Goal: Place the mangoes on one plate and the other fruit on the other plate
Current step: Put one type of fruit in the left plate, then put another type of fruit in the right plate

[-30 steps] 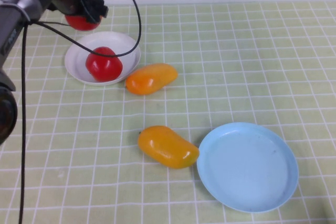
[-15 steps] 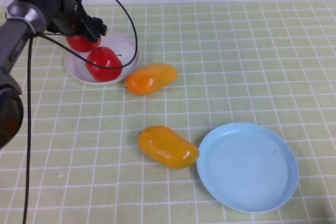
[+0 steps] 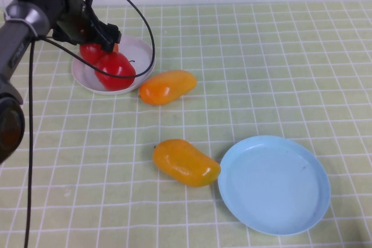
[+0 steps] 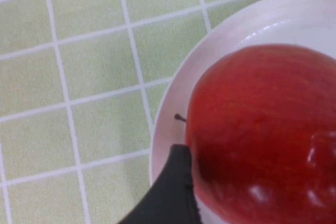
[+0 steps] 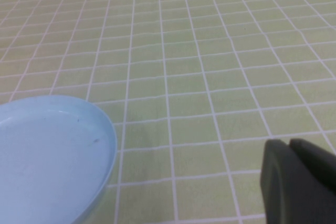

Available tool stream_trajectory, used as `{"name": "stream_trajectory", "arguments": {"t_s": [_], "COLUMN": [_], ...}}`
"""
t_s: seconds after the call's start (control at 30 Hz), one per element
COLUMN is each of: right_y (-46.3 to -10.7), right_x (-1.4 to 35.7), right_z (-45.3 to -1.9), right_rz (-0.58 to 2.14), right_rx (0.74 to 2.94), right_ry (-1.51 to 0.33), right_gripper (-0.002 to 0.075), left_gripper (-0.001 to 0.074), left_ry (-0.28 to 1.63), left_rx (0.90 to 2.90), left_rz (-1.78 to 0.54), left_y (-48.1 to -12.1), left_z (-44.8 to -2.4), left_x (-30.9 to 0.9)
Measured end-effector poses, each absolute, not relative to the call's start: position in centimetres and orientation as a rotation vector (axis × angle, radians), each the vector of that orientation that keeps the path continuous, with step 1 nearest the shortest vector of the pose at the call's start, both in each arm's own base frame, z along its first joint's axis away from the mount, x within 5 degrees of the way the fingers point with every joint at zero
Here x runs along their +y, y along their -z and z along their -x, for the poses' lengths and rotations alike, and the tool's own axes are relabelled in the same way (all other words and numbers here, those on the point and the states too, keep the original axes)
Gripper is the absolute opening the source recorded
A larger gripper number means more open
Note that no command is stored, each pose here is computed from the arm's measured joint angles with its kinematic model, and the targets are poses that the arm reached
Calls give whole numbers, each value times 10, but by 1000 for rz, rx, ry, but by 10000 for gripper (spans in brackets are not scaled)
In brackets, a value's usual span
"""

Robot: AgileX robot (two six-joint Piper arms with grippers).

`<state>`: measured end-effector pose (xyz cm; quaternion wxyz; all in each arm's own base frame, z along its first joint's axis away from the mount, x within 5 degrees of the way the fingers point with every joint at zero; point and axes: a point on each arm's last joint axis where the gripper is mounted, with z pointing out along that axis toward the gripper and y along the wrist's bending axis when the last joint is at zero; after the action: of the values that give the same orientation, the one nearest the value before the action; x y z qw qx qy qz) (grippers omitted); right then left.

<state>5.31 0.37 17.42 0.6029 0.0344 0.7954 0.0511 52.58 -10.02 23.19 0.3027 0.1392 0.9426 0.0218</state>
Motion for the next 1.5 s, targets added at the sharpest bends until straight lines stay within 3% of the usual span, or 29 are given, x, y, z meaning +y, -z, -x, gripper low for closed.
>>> {"name": "stream_trajectory", "arguments": {"t_s": [0.17, 0.57, 0.63, 0.7, 0.83, 0.9, 1.03, 1.17, 1.37, 1.5], "right_y": [-174, -174, -174, -174, -174, -174, -174, -174, -174, -174], "right_x": [4, 4, 4, 4, 4, 4, 4, 4, 4, 4], "right_z": [-53, -53, -53, -53, -53, -53, -53, -53, -53, -53], "right_rz": [-80, -80, -80, -80, -80, -80, -80, -80, -80, -80], "right_rx": [1842, 1842, 1842, 1842, 1842, 1842, 1842, 1842, 1842, 1842], "right_ry": [-118, -118, -118, -118, -118, -118, -118, -118, -118, -118], "right_gripper": [-16, -15, -15, -16, -16, -16, -15, -15, -15, -16], "left_gripper": [667, 647, 586, 474, 137, 63, 12, 1, 1, 0], "left_ry": [-55, -19, -9, -4, -6, -15, 2, 63, 91, 94], "left_rx": [2501, 2496, 2507, 2506, 2529, 2551, 2550, 2477, 2301, 2230], "left_rz": [-360, -331, -329, -327, -331, -356, -357, -368, -393, -392], "left_y": [-237, -312, -323, -333, -342, -341, -348, -383, -463, -497], "left_z": [-524, -488, -481, -474, -466, -465, -459, -440, -372, -316], "left_x": [-100, -94, -93, -92, -90, -90, -90, -91, -91, -80]}}
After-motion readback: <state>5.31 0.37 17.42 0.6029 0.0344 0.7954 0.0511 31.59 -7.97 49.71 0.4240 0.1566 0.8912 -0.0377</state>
